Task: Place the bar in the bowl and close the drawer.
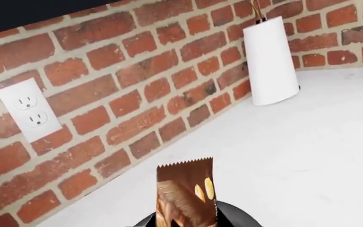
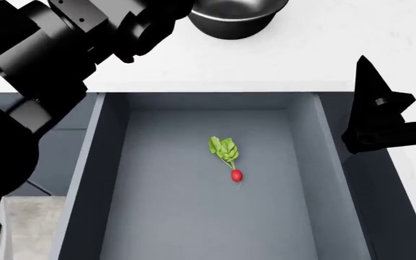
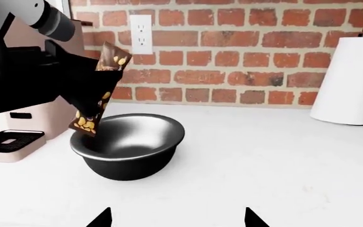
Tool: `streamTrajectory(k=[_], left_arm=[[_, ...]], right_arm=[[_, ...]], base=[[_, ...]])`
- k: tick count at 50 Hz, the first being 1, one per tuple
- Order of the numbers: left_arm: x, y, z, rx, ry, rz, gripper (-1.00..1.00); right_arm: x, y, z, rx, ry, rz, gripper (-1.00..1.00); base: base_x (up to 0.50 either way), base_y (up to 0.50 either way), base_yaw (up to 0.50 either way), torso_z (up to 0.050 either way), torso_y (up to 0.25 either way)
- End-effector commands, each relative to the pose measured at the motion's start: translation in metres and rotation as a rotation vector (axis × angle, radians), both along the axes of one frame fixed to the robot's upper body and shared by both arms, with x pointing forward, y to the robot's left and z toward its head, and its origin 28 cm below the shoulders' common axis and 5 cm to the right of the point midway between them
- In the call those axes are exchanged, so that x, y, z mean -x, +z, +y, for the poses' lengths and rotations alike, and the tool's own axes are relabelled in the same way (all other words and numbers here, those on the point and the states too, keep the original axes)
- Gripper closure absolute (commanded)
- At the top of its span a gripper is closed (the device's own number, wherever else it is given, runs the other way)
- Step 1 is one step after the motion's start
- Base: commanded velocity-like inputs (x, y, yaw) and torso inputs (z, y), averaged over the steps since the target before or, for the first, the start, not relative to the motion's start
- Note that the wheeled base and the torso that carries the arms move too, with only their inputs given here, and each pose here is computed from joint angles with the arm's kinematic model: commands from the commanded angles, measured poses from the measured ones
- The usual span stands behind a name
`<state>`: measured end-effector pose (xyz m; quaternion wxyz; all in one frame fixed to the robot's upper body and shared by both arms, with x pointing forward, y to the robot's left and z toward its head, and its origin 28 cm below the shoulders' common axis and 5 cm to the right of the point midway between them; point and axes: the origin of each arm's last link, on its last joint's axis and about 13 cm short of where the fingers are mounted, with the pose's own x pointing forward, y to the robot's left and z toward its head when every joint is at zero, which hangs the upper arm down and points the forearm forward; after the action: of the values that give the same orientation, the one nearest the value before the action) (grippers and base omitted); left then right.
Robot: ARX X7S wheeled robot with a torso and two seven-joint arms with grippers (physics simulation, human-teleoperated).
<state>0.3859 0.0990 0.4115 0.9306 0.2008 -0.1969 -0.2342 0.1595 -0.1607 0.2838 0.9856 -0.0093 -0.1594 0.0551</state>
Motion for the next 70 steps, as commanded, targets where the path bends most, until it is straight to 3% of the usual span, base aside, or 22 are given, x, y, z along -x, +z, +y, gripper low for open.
streamTrajectory(k=[1, 32, 33, 64, 70], left_arm=[[0.007, 0.014, -0.011, 0.033, -0.044, -0.058, 1.0], [0.0, -0.005, -0.01, -0.006, -0.033, -0.017, 1.0], [0.0, -0.005, -0.01, -0.006, -0.034, -0.014, -1.0], [-0.002, -0.01, -0.008, -0.018, -0.024, 0.007, -1.0], [-0.002, -0.01, -0.008, -0.022, -0.02, 0.014, -1.0]], right_arm=[[0.005, 0.002, 0.002, -0.002, 0.024, -0.038, -1.0], [0.006, -0.001, 0.002, -0.007, 0.025, -0.032, -1.0], [0.006, -0.001, 0.002, -0.007, 0.025, -0.032, -1.0], [0.004, -0.003, 0.003, -0.011, 0.028, -0.027, -1.0], [0.004, -0.003, 0.003, -0.012, 0.029, -0.027, -1.0]], base=[[0.0, 0.0, 0.0, 0.0, 0.0], [0.0, 0.0, 0.0, 0.0, -0.051], [0.0, 0.0, 0.0, 0.0, 0.0], [0.0, 0.0, 0.0, 0.0, 0.0], [0.0, 0.0, 0.0, 0.0, 0.214]])
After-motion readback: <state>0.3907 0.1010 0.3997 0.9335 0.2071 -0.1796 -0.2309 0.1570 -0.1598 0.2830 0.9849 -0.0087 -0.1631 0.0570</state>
